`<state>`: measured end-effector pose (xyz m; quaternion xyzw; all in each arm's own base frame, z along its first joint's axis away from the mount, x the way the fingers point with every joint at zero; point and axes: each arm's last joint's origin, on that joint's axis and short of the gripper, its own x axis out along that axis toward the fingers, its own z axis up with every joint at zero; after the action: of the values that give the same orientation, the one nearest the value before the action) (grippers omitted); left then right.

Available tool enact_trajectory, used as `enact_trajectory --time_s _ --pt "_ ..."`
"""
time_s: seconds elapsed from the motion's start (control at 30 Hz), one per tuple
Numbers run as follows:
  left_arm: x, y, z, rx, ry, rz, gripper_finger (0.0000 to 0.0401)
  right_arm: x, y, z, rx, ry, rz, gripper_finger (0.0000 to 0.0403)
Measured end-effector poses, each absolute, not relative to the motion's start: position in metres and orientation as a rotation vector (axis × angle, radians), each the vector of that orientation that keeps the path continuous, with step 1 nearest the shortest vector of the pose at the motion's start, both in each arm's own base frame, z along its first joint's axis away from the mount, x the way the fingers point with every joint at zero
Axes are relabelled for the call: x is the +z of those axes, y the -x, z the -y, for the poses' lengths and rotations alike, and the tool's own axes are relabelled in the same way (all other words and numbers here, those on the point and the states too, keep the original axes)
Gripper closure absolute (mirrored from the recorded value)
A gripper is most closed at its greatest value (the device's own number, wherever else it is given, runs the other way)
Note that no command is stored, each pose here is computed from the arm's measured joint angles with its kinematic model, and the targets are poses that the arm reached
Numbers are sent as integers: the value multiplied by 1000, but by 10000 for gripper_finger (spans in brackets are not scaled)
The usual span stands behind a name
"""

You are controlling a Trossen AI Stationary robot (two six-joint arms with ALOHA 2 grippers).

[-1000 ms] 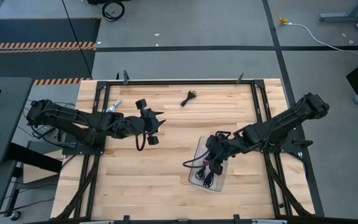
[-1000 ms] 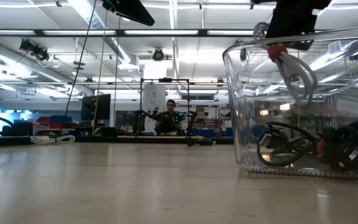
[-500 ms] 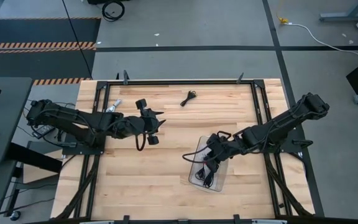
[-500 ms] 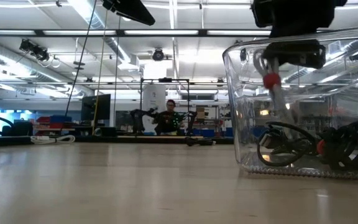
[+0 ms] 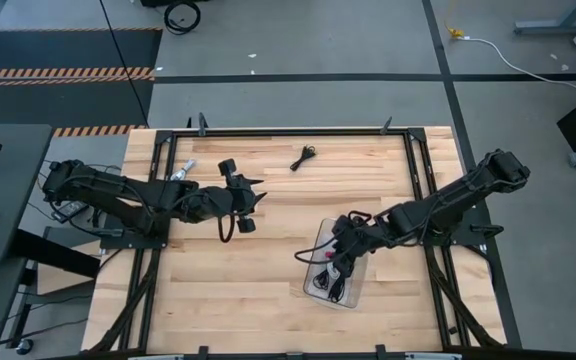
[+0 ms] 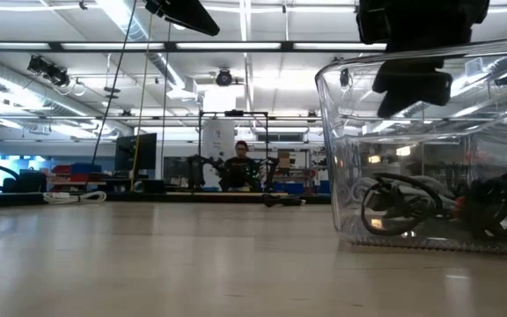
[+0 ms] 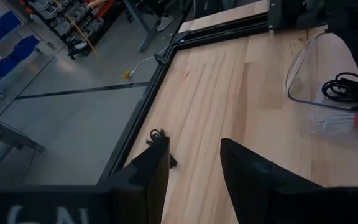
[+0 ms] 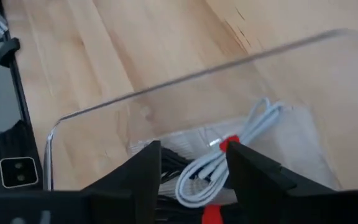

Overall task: Pick and place USB-C Cables
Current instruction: Put the black USB charger cable into the transparent bin

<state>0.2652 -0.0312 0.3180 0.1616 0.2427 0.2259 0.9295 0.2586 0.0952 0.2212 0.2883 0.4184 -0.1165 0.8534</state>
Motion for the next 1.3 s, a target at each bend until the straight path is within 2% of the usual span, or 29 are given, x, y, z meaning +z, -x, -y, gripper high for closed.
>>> enact_trajectory --time_s 0.17,0.33,0.53,0.63,0.77,0.97,1.13,1.3 --pt "318 -265 31 461 -339 -499 250 229 -267 -89 -170 -636 -864 218" --pt "318 -265 30 460 -356 -505 250 253 -278 -87 -35 -670 -848 225" --pt "307 -274 17 496 -357 -563 256 289 -288 -81 47 -518 -760 229" --pt "298 -277 9 522 -368 -624 257 301 -290 -72 -4 -336 -729 231" --pt "289 -273 -4 602 -397 -733 257 303 -289 -58 -163 -142 -727 232" --pt "281 -262 -21 751 -366 -837 257 297 -284 -44 -253 -86 -812 232" --pt "276 -258 -30 795 -333 -861 258 297 -288 -26 -313 -14 -795 232" --pt "252 -252 -42 823 -354 -876 259 292 -297 3 -353 57 -811 232"
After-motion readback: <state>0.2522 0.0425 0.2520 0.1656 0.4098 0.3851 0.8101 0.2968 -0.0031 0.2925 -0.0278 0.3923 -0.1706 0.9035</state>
